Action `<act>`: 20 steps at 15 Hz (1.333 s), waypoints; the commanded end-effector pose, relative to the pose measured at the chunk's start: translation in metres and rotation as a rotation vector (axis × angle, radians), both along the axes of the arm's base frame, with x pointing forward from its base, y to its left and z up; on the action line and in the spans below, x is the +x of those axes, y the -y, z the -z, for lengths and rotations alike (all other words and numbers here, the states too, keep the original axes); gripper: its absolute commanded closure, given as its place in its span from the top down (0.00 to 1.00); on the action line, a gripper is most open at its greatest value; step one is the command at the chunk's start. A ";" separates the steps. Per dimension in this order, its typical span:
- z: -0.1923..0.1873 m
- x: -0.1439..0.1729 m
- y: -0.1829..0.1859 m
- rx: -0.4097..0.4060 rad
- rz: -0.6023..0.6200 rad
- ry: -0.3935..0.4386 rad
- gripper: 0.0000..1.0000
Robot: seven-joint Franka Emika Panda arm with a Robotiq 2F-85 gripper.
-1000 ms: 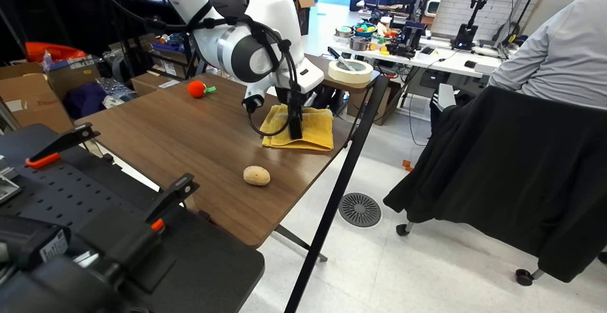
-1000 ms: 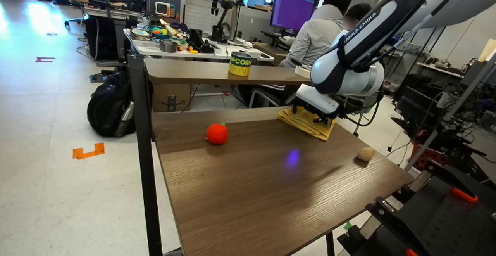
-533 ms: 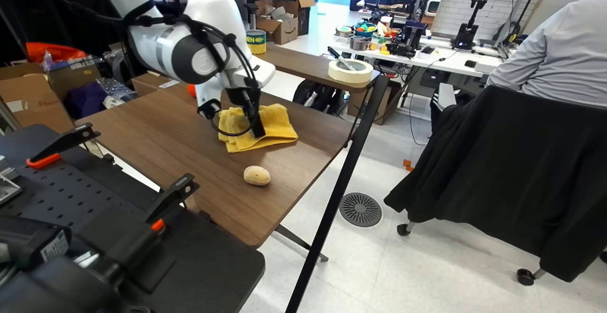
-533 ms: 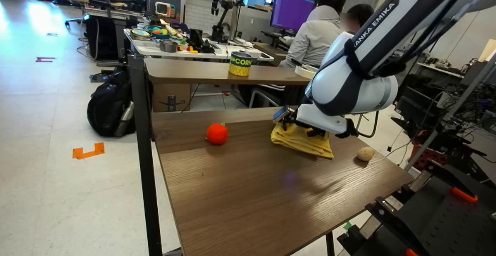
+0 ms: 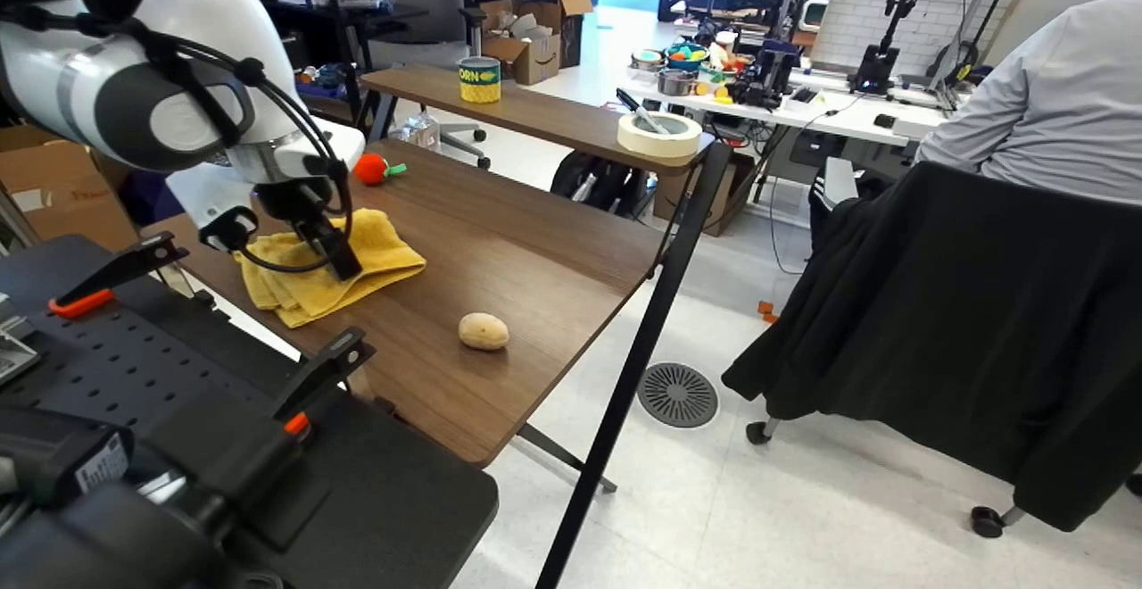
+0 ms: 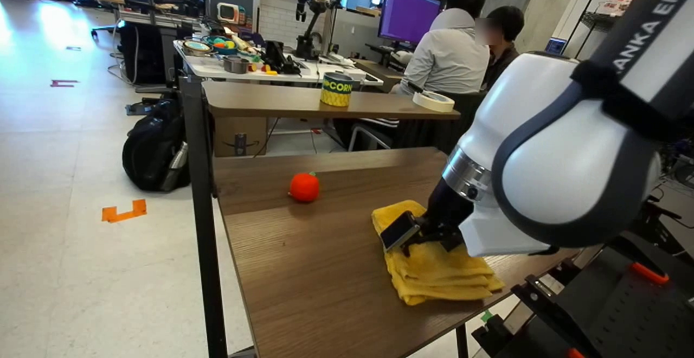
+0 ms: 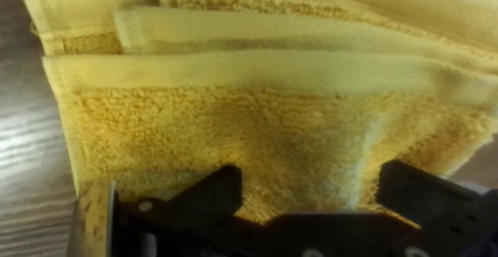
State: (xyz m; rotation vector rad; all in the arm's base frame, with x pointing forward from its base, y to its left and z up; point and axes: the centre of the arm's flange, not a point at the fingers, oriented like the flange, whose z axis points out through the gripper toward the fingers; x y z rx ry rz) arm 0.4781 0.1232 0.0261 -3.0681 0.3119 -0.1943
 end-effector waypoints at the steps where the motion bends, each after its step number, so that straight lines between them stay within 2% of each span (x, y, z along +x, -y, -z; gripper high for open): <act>1: 0.004 -0.017 0.008 -0.072 -0.053 -0.099 1.00; 7: 0.001 0.041 0.105 -0.182 0.218 -0.069 1.00; 10: 0.009 0.049 0.123 -0.202 0.255 -0.077 1.00; 13: 0.024 0.043 0.097 -0.212 0.181 -0.107 1.00; 15: 0.023 0.034 0.069 -0.191 0.101 -0.101 1.00; 20: 0.019 -0.006 -0.039 -0.124 -0.142 -0.038 1.00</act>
